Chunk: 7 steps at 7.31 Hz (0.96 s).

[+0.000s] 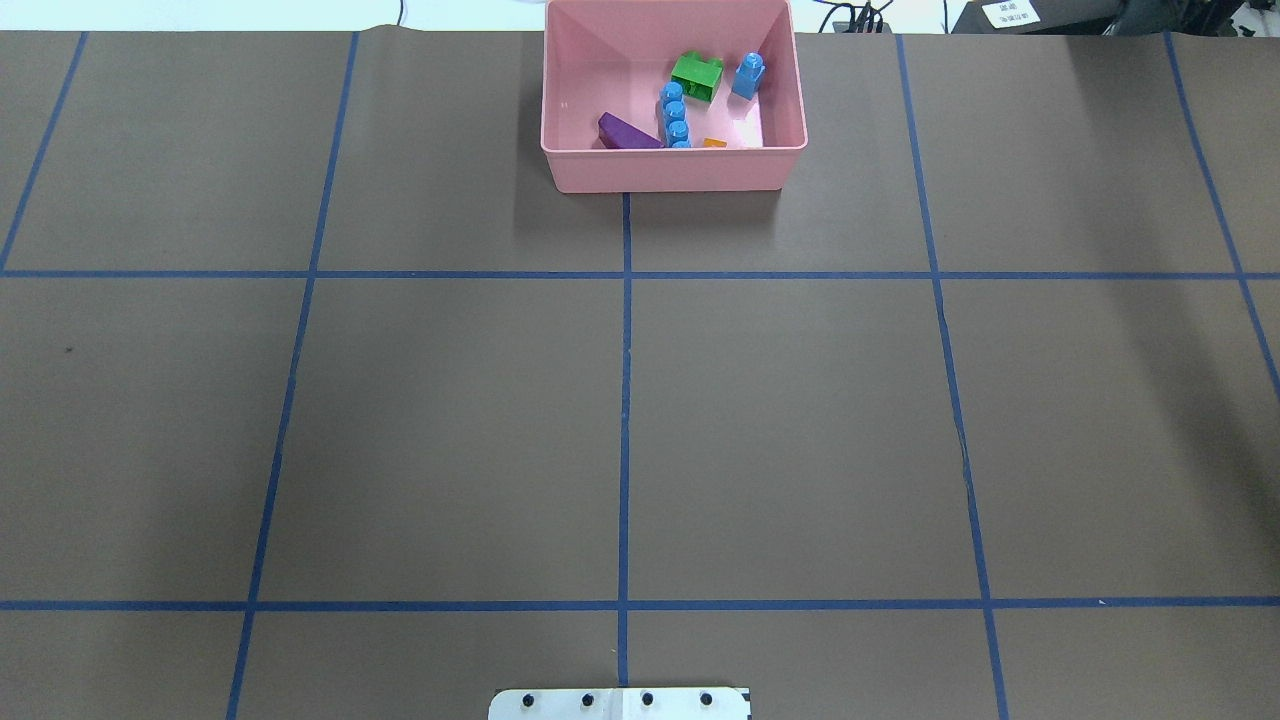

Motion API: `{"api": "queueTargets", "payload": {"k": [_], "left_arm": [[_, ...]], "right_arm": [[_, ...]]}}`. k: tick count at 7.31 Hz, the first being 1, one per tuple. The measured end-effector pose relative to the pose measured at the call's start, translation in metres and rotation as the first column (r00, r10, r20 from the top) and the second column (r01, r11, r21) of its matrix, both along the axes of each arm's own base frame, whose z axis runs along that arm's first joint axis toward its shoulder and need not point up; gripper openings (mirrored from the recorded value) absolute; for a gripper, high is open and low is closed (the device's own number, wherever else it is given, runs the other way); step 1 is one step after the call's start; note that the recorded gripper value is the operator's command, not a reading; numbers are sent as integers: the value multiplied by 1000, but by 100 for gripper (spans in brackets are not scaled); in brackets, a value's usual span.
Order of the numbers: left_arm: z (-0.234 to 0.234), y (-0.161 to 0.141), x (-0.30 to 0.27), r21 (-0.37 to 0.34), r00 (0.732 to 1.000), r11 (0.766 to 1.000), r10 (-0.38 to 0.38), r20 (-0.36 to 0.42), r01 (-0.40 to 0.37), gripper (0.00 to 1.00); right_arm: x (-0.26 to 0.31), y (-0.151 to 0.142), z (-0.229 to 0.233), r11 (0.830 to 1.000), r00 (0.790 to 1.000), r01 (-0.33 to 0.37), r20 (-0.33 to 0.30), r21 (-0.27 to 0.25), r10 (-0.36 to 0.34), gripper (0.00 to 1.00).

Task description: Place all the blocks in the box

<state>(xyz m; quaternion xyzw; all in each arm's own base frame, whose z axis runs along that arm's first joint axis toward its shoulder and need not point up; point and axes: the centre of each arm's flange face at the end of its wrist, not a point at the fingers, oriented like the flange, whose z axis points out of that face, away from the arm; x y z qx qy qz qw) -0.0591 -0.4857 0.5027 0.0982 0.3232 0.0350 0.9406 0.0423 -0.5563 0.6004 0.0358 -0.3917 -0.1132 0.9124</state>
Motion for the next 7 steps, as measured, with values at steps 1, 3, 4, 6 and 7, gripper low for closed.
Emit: {"api": "queueTargets", "payload": {"k": [1, 3, 4, 6, 7], "left_arm": [[21, 6, -21, 3, 1000, 1000, 15, -2, -15, 100], [90, 11, -39, -62, 999, 997, 43, -26, -45, 100], [133, 16, -40, -125, 998, 991, 45, -36, -49, 100], [174, 29, -39, -176, 999, 984, 21, -50, -29, 100], [163, 28, -37, -181, 998, 983, -27, -60, 16, 100]], "right_arm": [[11, 19, 22, 1000, 998, -8, -69, -24, 6, 100], [28, 44, 34, 999, 991, -32, -132, -39, 26, 100], [31, 60, 29, 998, 991, -48, -130, -36, 43, 100], [30, 85, 12, 989, 988, -129, -93, -77, 121, 100], [29, 91, 9, 982, 985, -157, -84, -100, 149, 100]]}}
